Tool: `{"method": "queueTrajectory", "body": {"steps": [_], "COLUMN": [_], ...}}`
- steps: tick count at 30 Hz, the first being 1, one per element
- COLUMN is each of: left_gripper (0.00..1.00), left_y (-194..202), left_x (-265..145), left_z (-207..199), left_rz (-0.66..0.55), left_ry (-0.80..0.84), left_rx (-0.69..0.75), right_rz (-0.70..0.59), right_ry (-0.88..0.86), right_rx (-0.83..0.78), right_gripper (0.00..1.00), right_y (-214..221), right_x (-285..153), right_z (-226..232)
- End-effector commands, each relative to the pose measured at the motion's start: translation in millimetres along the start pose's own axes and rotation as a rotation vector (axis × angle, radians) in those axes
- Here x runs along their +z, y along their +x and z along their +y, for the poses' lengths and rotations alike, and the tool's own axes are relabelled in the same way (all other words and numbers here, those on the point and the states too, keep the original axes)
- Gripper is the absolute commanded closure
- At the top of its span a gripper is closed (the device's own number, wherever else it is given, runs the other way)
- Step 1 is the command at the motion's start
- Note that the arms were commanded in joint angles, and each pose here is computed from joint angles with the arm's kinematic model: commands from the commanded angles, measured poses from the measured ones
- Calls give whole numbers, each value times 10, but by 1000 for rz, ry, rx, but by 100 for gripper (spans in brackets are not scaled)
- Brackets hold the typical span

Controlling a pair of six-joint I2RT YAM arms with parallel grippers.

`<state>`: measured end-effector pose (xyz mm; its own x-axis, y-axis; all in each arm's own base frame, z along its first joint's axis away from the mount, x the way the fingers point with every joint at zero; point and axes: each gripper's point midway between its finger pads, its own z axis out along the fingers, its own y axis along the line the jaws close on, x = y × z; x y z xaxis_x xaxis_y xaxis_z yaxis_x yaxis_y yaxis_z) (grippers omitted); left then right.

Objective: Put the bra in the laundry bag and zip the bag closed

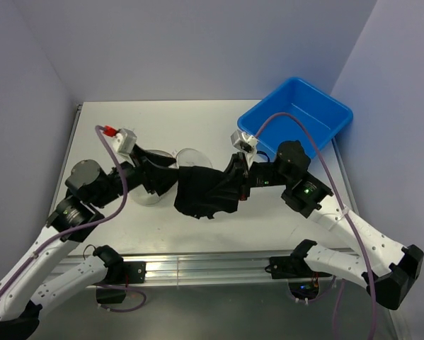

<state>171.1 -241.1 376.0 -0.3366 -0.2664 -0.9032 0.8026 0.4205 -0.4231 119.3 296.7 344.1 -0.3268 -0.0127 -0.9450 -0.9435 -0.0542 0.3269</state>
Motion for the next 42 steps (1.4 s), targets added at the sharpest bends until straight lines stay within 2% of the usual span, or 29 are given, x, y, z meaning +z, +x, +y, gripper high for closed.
{"method": "queueTrajectory", "body": {"steps": [1,2,3,7,12,18,22,24,29,36,38,39,40,42], "left_gripper": [33,33,34,45,51,52,46,47,52,64,71,77,89,100], "left_y": [-278,-223,-312,-106,292,565,647,737,748,877,900,914,903,926], "left_x": [-337,-438,-616,-922,-1079,-1170,-1113,-1048,-1020,-1050,-1061,-1070,-1063,-1074], "left_z": [672,822,1015,1399,1724,1961,2167,2271,2427,2628,2651,2662,2661,2656], "left_rz": [-105,-91,-142,-146,-113,-173,-182,-159,-208,-219,-224,-226,-236,-243], "left_ry": [-451,-546,-692,-934,-1073,-1092,-1104,-1083,-1086,-1112,-1112,-1113,-1105,-1099], "left_rx": [66,52,53,3,-118,-251,-280,-320,-342,-370,-375,-378,-379,-383], "right_rz": [-75,-85,-100,-173,-259,-364,-341,-346,-308,-272,-267,-267,-257,-234], "right_ry": [16,24,31,86,149,144,139,116,79,39,27,29,30,25], "right_rx": [-22,-23,-14,-23,-65,-136,-110,-115,-87,-56,-52,-49,-36,-25], "right_gripper": [98,99,100,100,100,100,100,100,100,100,100,100,100,100], "right_y": [-246,-282,-328,-580,-930,-1373,-1431,-1541,-1468,-1285,-1198,-1177,-1100,-963], "right_x": [82,112,129,196,271,418,683,762,1011,1261,1324,1344,1380,1423], "right_z": [-47,-100,-119,-260,-430,-559,-867,-893,-1151,-1448,-1538,-1575,-1645,-1716]}}
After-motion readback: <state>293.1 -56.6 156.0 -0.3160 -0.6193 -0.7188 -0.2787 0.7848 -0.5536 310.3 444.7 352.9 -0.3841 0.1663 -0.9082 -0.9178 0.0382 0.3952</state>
